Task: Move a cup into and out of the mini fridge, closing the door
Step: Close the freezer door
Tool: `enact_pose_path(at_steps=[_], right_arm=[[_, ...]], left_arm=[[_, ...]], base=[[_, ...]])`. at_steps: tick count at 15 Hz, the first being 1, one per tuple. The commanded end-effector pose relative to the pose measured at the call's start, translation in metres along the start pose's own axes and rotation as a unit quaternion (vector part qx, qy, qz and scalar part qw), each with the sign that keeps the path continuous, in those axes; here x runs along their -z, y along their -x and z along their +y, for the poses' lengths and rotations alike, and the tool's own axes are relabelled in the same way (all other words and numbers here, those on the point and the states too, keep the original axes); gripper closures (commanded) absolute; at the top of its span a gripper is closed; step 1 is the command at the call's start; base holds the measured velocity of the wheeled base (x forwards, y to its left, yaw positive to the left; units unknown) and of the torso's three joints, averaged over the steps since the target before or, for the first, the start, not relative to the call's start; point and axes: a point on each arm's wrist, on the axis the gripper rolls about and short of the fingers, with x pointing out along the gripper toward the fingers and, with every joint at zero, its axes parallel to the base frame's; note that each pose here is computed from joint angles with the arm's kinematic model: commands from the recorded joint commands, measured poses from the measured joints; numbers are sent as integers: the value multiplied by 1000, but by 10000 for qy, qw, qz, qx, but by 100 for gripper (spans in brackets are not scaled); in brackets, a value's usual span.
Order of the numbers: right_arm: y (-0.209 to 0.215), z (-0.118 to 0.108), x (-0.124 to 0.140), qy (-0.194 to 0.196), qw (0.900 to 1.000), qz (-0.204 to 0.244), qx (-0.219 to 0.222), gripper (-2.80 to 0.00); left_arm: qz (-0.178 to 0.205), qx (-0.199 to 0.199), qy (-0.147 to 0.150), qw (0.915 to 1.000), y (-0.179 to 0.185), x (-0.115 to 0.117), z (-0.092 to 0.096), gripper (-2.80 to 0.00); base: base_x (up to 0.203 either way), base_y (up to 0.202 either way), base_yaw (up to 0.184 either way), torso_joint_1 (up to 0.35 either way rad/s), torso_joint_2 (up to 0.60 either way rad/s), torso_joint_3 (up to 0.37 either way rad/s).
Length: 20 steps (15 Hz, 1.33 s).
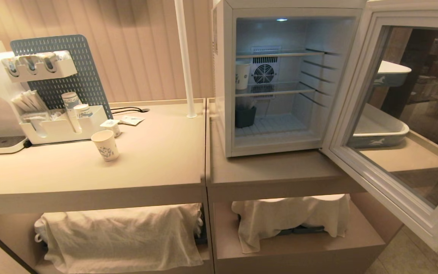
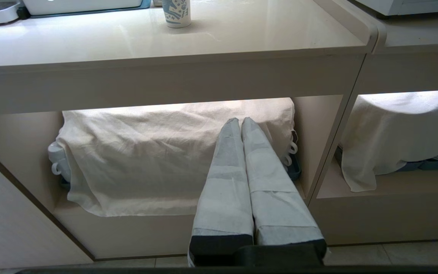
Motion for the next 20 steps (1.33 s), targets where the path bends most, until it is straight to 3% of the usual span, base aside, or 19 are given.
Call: enact_pose_path(at_steps=[1, 3, 6, 8, 20], right_arm=[[-19, 5, -2, -30, 9999, 134, -53, 0], [-26, 5, -8, -371, 9993, 75, -50, 0], [-27, 7, -8, -427, 9989, -1, -216, 0], [-28, 9, -9, -676, 9970, -36, -363, 0], [-17, 16, -14, -1150, 9880, -387, -955, 0]], left_arm=[[15, -2, -4, 10000, 0, 0, 0, 0], [9, -2, -4, 10000, 0, 0, 0, 0], [11, -2, -4, 10000, 0, 0, 0, 0], [10, -2, -4, 10000, 0, 0, 0, 0], [8, 5, -4, 10000, 0, 0, 0, 0]], base=[[0, 0, 0, 0, 0, 0], [0, 0, 0, 0, 0, 0], [0, 0, 0, 0, 0, 0], [0, 0, 0, 0, 0, 0], [0, 0, 0, 0, 0, 0]])
